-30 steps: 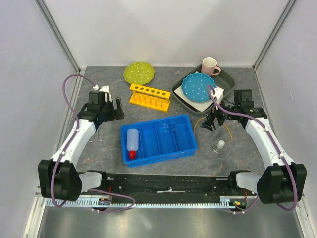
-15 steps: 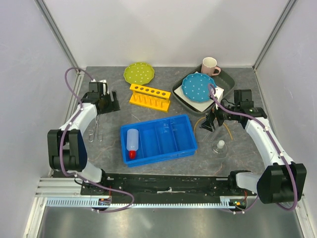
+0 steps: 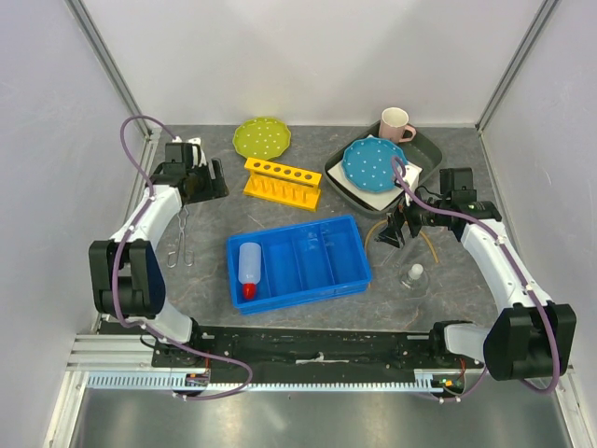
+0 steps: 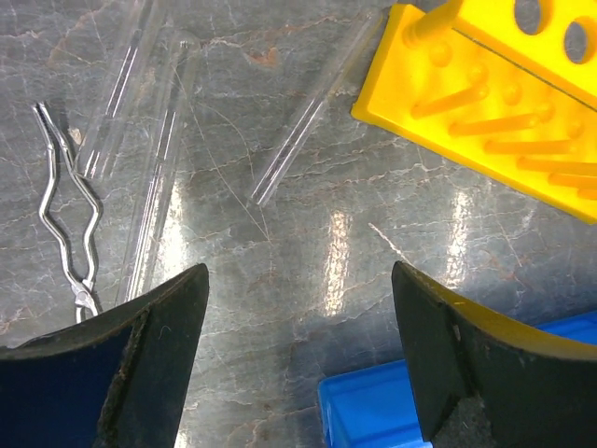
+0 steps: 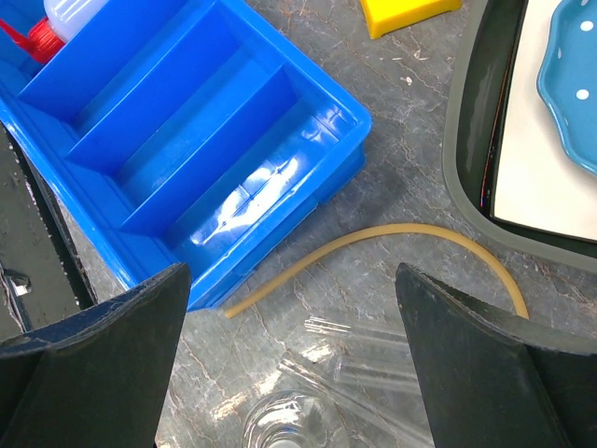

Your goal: Organize the chemistry lab equipment

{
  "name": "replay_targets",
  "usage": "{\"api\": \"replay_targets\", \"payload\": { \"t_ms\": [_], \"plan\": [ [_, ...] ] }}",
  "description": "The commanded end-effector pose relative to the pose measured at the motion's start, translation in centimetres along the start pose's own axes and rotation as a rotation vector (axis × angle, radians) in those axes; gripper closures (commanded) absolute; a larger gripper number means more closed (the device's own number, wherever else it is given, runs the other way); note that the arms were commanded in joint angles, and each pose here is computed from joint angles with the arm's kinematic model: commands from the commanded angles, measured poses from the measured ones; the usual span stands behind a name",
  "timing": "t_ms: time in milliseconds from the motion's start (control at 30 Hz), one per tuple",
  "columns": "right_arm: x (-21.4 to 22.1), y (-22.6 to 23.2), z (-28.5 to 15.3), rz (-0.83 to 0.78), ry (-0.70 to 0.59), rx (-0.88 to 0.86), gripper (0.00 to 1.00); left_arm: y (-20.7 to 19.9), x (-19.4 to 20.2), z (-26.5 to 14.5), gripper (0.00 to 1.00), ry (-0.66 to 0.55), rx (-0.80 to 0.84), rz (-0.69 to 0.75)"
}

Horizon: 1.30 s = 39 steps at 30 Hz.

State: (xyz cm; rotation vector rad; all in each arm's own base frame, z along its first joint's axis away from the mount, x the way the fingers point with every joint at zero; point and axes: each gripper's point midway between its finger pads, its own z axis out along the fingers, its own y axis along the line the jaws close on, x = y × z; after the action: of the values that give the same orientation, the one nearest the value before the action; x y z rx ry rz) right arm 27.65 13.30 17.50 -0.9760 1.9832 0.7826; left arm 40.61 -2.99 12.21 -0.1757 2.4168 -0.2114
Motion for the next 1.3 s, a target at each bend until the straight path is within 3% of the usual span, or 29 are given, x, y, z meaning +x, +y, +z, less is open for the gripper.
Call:
{"api": "replay_targets", "payload": {
  "t_ms": [0, 133, 467, 700, 867, 1033, 1267],
  "plan": [
    [-0.6, 0.3, 0.3, -0.022, -0.032, -0.029, 0.02, -0.1, -1.7, -2.0, 0.14, -0.067, 0.002, 0.024],
    [-0.4, 0.2, 0.4, -0.021, -0.029, -0.031, 0.02, 0.6, -2.2, -0.7, 0.15, -0.051, -0.031, 0.033],
    [0.2, -0.1, 0.8, -0.001, -0.012, -0.034, 0.02, -1.2, -0.7, -0.4, 0.29, 0.008, 0.084, 0.04],
    [0.6, -0.3, 0.9, -0.011, -0.001, -0.023, 0.02, -3.9, -0.3, -4.5, 0.32, -0.048, 0.209, 0.04],
    [0.9, -1.0, 0.5, -0.055, 0.014, 0.021, 0.02, -5.5, 0.5, -10.5, 0.29, -0.184, 0.293, 0.054],
    [2.0, -3.0, -0.3, -0.063, 0.08, 0.132, 0.02, -5.9, 2.5, -14.9, 0.18, -0.324, 0.344, 0.074],
    [3.7, -5.9, -2.5, 0.037, 0.221, 0.283, 0.02, -5.3, 5.5, -16.0, 0.11, -0.379, 0.349, 0.081]
  ]
}}
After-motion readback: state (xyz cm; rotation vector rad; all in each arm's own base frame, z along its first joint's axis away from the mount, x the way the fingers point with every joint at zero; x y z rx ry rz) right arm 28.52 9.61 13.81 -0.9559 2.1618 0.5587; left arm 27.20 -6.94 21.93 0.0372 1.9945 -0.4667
